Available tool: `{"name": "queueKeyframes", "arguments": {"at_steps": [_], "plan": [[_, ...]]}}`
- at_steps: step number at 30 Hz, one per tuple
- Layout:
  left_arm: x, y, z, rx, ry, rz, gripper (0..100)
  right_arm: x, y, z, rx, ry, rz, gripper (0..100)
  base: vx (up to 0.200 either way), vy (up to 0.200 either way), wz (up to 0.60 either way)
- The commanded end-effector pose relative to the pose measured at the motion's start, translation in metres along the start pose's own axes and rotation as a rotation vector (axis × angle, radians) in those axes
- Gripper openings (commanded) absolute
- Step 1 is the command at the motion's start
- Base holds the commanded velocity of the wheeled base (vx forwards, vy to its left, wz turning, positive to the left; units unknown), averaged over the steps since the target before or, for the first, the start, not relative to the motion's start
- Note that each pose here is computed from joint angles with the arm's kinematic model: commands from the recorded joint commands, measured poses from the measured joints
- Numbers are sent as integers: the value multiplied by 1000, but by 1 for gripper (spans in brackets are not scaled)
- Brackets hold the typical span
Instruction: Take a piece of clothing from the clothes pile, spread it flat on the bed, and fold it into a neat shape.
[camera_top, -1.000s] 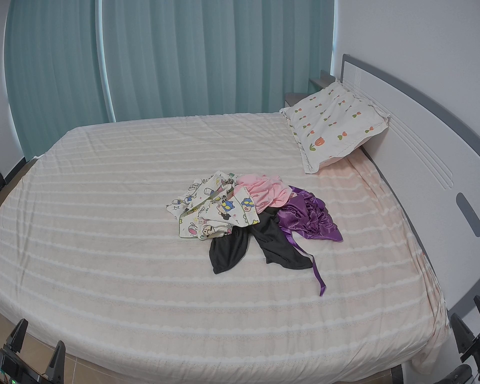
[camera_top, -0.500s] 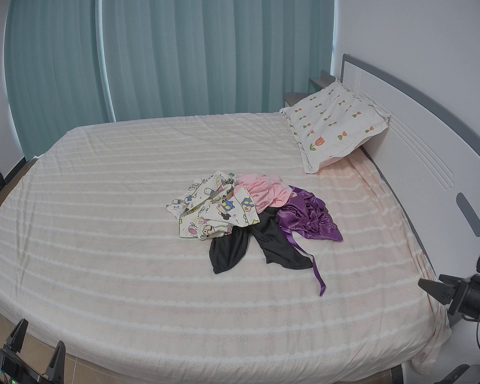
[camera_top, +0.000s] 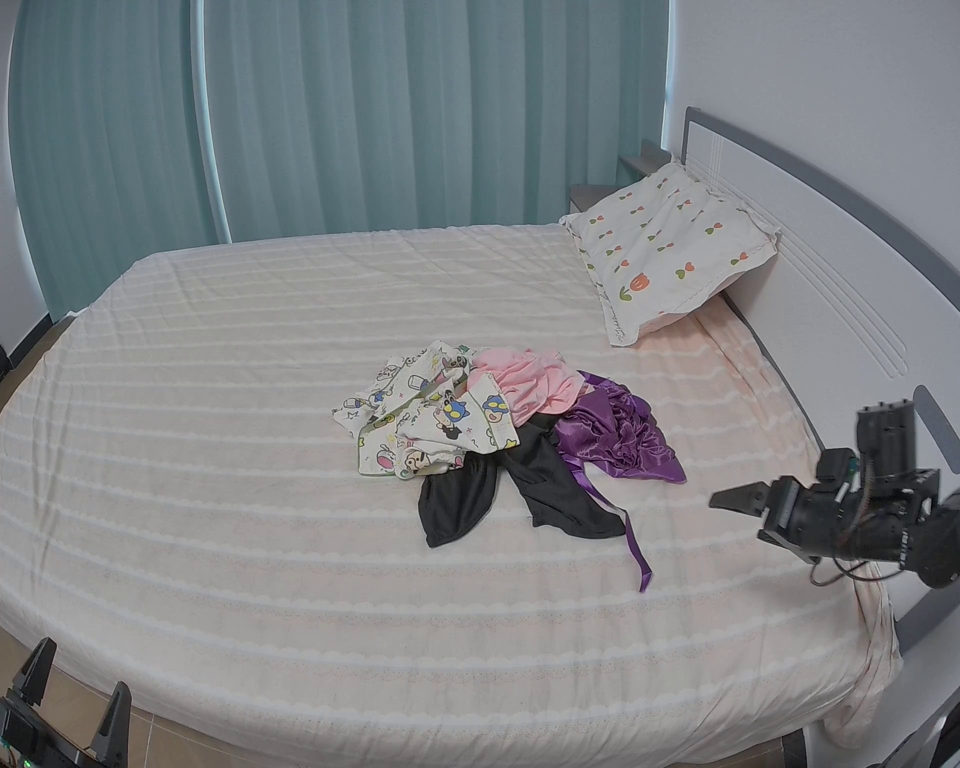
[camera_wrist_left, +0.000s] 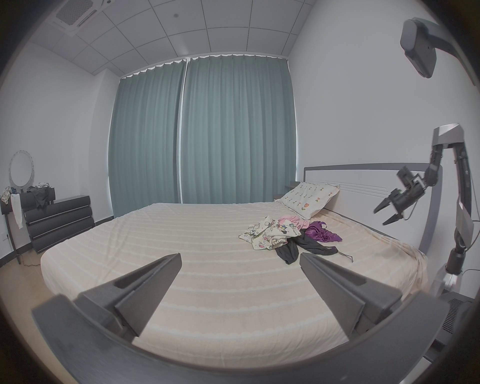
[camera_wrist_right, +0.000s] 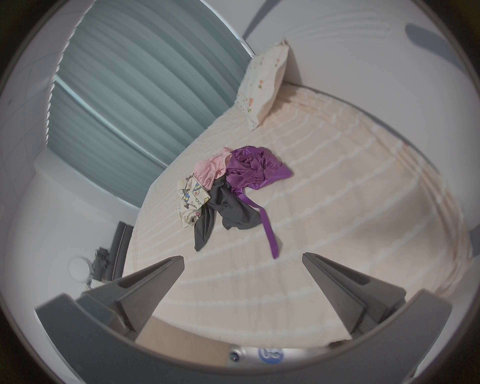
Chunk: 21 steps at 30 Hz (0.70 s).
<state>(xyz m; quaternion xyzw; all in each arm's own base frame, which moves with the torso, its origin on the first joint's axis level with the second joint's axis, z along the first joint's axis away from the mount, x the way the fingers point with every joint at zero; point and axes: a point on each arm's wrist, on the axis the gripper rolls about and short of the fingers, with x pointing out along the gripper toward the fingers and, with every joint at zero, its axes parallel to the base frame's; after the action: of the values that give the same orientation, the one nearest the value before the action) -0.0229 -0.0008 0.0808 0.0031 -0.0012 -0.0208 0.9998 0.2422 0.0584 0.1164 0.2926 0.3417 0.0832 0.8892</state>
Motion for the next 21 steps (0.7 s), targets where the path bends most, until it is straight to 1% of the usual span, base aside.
{"name": "queueKeyframes", "arguments": {"at_steps": [1, 5, 6, 7, 8, 9, 12, 18, 21], "plan": [[0, 0, -5, 0, -1, 0, 100, 118, 28, -16, 130, 85, -33, 100, 0, 0, 0], [0, 0, -5, 0, -1, 0, 100, 153, 33, -26, 132, 84, -66, 100, 0, 0, 0], [0, 0, -5, 0, -1, 0, 100, 154, 33, -27, 133, 84, -69, 100, 0, 0, 0], [0, 0, -5, 0, -1, 0, 100, 171, 35, -31, 148, 59, -96, 100, 0, 0, 0], [0, 0, -5, 0, -1, 0, 100, 178, 35, -33, 157, 49, -108, 100, 0, 0, 0], [0, 0, -5, 0, -1, 0, 100, 178, 35, -33, 157, 49, -108, 100, 0, 0, 0], [0, 0, -5, 0, -1, 0, 100, 201, 33, -39, 158, 41, -130, 100, 0, 0, 0], [0, 0, -5, 0, -1, 0, 100, 220, 27, -45, 158, 47, -148, 100, 0, 0, 0], [0, 0, -5, 0, -1, 0, 100, 228, 24, -46, 155, 29, -160, 100, 0, 0, 0]]}}
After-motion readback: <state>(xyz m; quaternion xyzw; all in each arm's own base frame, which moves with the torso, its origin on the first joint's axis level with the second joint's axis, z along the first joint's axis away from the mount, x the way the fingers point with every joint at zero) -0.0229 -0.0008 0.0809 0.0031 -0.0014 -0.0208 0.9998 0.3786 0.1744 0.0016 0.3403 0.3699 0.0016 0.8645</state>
